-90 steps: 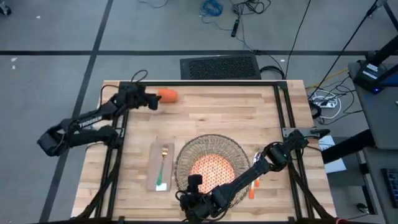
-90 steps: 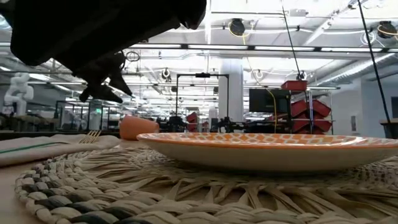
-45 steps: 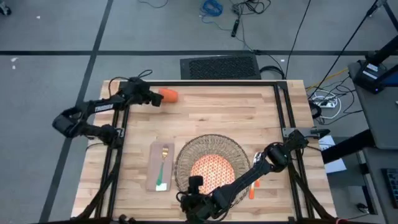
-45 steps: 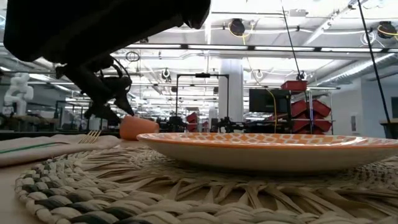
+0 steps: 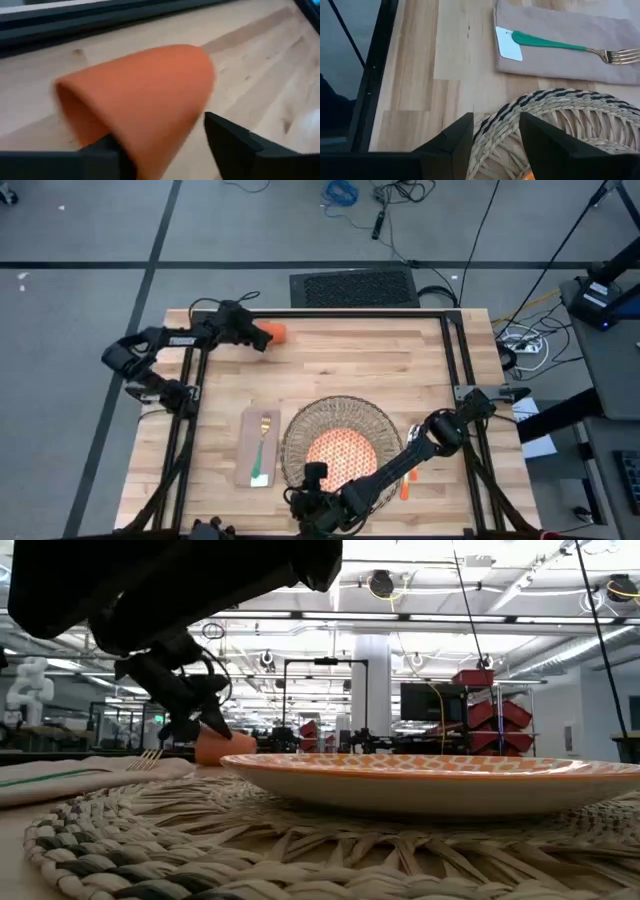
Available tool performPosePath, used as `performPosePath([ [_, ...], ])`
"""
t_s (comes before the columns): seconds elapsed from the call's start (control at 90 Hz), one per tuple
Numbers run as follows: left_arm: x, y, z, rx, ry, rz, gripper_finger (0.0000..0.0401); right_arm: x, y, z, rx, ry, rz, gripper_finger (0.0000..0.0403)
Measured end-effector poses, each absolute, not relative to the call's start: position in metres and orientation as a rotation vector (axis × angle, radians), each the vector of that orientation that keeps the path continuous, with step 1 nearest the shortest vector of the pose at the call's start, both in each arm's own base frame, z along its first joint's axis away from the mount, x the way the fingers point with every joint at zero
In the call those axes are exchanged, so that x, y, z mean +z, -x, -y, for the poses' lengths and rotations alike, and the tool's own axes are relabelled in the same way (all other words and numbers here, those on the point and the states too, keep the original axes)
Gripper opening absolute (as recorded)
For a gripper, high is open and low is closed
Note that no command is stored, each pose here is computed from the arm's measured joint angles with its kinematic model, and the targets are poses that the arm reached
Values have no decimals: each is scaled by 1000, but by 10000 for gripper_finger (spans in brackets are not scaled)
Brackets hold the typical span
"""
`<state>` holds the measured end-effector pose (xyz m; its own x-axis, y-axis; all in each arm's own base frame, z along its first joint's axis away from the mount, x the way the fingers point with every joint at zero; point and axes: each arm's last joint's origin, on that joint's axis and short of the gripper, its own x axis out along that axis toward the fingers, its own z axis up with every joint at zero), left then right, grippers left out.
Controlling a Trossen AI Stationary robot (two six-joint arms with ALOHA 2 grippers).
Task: Set table place
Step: Put the orange cup to the top right of the brown mat
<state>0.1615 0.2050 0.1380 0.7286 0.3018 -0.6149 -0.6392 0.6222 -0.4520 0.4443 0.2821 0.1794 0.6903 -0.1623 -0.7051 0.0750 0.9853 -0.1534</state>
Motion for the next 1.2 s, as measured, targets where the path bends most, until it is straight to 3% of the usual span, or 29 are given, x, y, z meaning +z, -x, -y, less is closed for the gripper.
performPosePath([
  [0.1,146,-176,-202,468,665,-515,33,180,-444,-283,-141,118,-793,148],
  [0.156,153,-186,-200,404,637,-516,13,180,-444,-283,-141,117,-793,148],
  [0.444,197,-245,-166,240,297,-858,1,178,-434,-289,-220,108,-790,148],
  [0.7,234,-275,-147,190,160,-848,0,183,-403,-312,-346,190,-728,148],
  [0.922,232,-282,-134,152,116,-908,0,264,-334,-299,-536,301,-634,148],
  [1.2,204,-322,-117,58,13,-1078,0,361,-268,-258,-491,356,-630,148],
])
